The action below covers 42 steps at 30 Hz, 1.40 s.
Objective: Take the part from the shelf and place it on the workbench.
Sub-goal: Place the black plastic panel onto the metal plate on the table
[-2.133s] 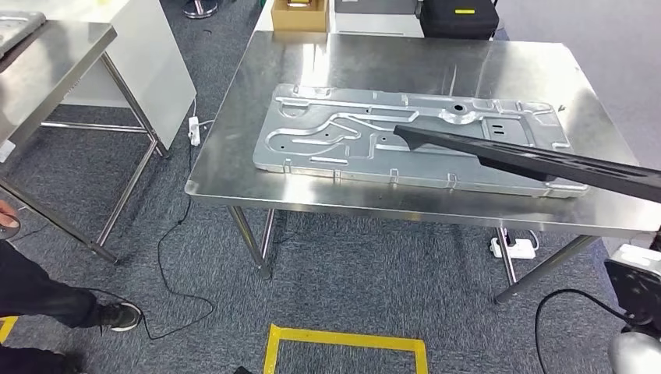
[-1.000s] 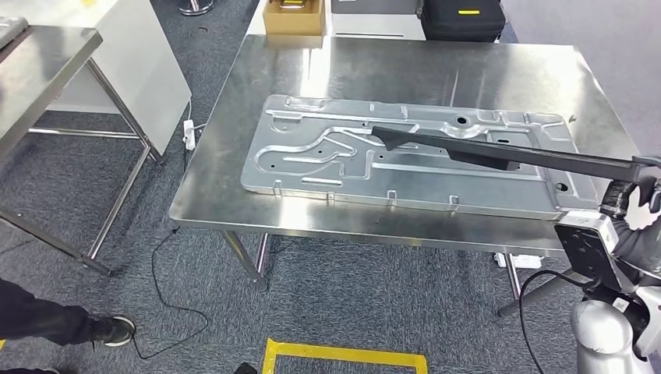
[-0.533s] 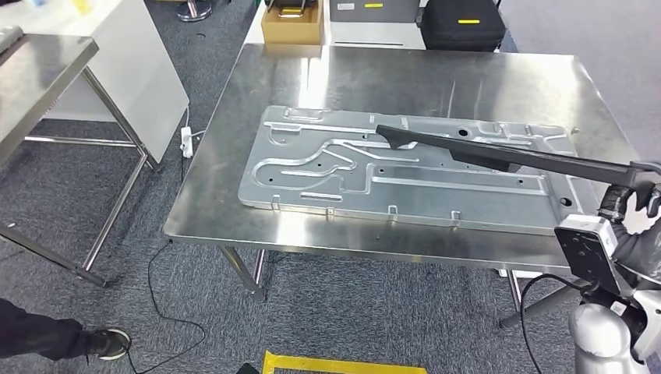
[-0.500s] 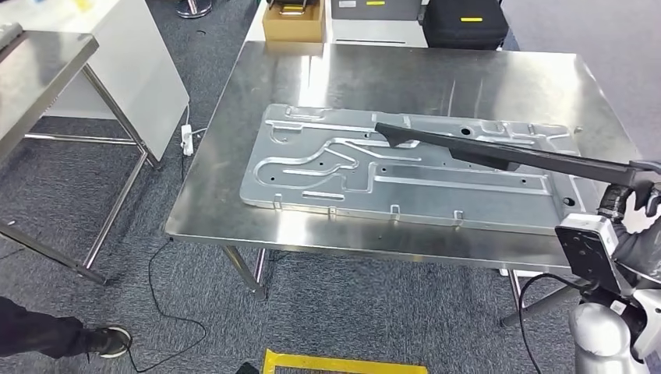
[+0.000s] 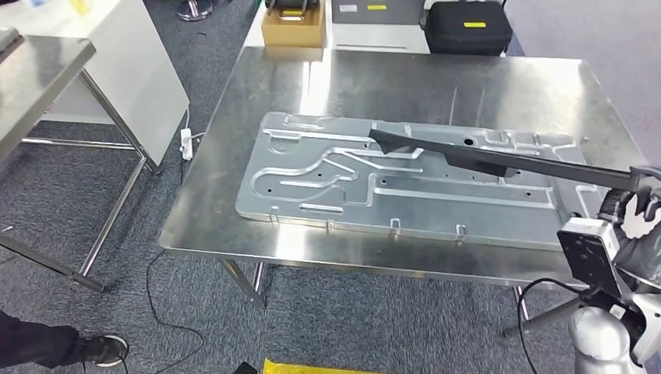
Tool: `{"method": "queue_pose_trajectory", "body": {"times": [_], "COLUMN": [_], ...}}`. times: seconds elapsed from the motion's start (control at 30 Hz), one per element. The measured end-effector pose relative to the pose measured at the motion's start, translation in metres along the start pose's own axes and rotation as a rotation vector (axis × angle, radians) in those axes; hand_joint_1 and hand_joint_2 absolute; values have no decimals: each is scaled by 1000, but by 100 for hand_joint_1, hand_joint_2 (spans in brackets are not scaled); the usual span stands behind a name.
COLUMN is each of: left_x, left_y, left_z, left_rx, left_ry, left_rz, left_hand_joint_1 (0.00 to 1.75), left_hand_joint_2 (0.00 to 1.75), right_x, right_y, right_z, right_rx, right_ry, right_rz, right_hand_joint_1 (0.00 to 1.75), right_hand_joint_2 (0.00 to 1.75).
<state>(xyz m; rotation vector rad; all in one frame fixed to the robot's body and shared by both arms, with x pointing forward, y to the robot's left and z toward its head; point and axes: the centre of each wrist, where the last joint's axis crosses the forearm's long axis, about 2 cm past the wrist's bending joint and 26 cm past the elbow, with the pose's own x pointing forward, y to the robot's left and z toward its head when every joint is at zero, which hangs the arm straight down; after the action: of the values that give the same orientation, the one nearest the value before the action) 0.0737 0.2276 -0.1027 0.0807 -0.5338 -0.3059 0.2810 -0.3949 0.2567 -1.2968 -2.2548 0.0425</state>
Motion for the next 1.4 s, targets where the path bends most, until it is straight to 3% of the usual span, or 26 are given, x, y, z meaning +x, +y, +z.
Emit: {"method": "queue_pose_trajectory", "body": {"times": [0.23, 0.37, 0.47, 0.6, 0.87, 1.07, 1.3, 1.4], "left_x": [-1, -1, 0, 1, 3, 8, 12, 14], "left_y": [-1, -1, 0, -1, -3, -3, -2, -1], "left_z": [0, 0, 0, 0, 0, -2, -3, -4], "left_rx": [-9, -19, -16, -1, 8, 8, -1, -1], "left_ry": [-1, -3, -4, 0, 14, 15, 10, 7], "left_rz": [0, 2, 3, -1, -15, -31, -54, -59], "left_hand_joint_1": [0, 0, 0, 0, 0, 0, 0, 0], "left_hand_joint_2": [175, 175, 175, 0, 0, 0, 0, 0], "right_x": [0, 0, 0, -1, -3, -5, 4, 11], "right_y": [0, 0, 1, 2, 15, 28, 45, 54], "right_z": [-1, -1, -2, -1, 1, -5, -20, -24], "right_rx": [-2, -1, -2, 9, 72, 80, 90, 105], "right_ry": [-1, -1, -1, -5, 13, 57, 30, 8], "right_rz": [0, 0, 0, 9, 34, -28, -39, -32], "right_hand_joint_1": [175, 154, 154, 156, 155, 153, 151, 143], "right_hand_joint_2": [175, 175, 175, 175, 175, 175, 175, 175]}}
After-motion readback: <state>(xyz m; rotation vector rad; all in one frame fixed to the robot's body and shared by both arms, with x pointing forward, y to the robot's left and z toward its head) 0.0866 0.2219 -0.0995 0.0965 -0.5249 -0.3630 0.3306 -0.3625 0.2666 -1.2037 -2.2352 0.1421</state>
